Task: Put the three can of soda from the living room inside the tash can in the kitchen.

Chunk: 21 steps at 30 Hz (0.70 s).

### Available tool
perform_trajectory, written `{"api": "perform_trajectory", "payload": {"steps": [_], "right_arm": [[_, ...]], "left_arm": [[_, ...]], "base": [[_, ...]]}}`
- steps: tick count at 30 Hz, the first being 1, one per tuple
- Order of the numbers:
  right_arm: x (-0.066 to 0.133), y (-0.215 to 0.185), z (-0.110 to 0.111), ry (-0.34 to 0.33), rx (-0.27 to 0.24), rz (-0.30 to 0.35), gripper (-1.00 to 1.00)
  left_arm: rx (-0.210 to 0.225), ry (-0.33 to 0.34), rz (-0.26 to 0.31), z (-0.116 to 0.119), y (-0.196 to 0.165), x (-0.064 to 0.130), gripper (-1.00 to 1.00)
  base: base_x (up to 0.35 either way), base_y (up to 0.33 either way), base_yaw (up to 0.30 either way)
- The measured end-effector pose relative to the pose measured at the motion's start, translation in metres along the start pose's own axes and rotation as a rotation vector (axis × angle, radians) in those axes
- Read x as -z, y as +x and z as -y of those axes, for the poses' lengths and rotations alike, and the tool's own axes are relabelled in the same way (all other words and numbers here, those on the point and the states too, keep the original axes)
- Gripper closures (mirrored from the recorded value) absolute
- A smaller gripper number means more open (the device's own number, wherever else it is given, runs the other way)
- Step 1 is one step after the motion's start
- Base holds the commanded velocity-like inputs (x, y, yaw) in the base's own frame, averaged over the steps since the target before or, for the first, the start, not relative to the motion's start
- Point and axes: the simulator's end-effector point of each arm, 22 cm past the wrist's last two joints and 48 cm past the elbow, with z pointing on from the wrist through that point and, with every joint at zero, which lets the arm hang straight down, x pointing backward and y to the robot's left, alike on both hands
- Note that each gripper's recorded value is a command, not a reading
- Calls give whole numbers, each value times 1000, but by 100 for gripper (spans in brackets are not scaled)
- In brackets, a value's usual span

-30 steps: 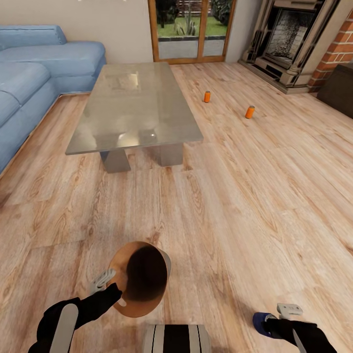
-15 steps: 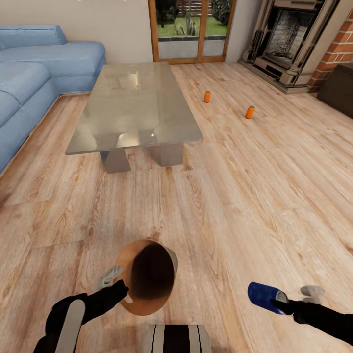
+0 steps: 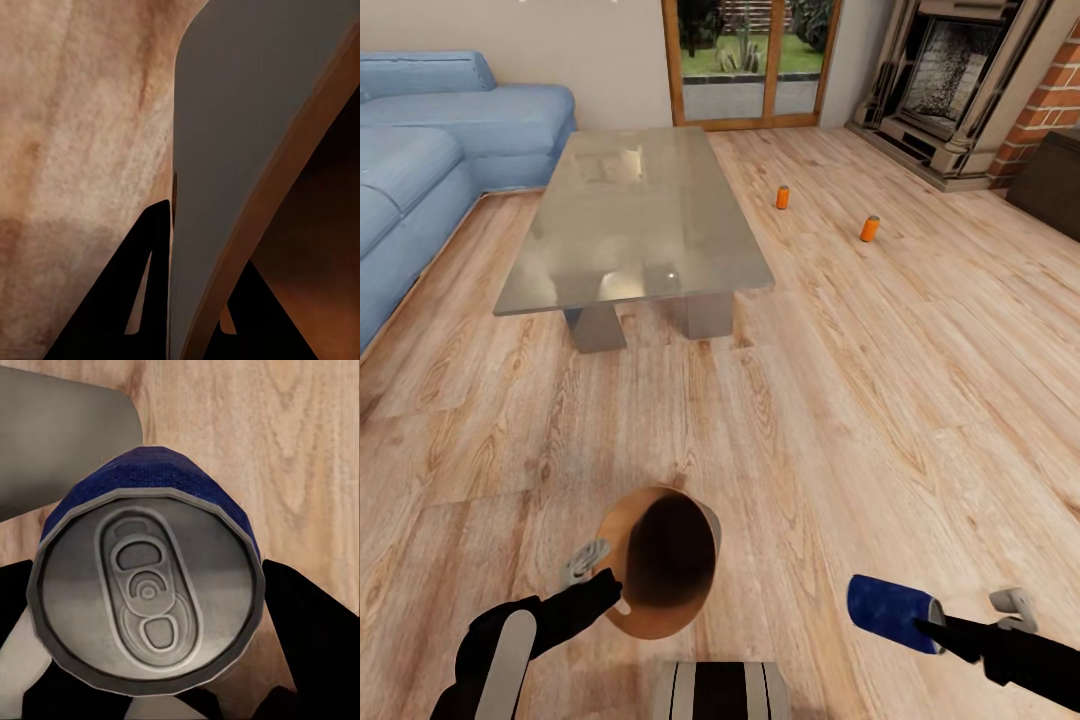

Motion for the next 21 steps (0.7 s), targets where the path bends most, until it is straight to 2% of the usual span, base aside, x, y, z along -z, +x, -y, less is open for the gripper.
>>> {"api": "perform_trajectory", "payload": {"steps": [9, 12, 17, 21], "right_arm": [[-17, 7, -28, -86, -6, -30, 100], [-22, 9, -33, -97, -24, -47, 100], [-25, 12, -37, -107, -48, -63, 100], [-29, 13, -46, -138, -58, -71, 100]], "left_arm": [[-3, 1, 30, 5, -14, 0, 100], [-15, -17, 43, 4, -22, 0, 100], [-17, 0, 73, 19, -42, 0, 100], [-33, -39, 84, 21, -50, -1, 100]], "base": [[0, 0, 0], [0, 0, 0], [0, 0, 0], [0, 0, 0]]}}
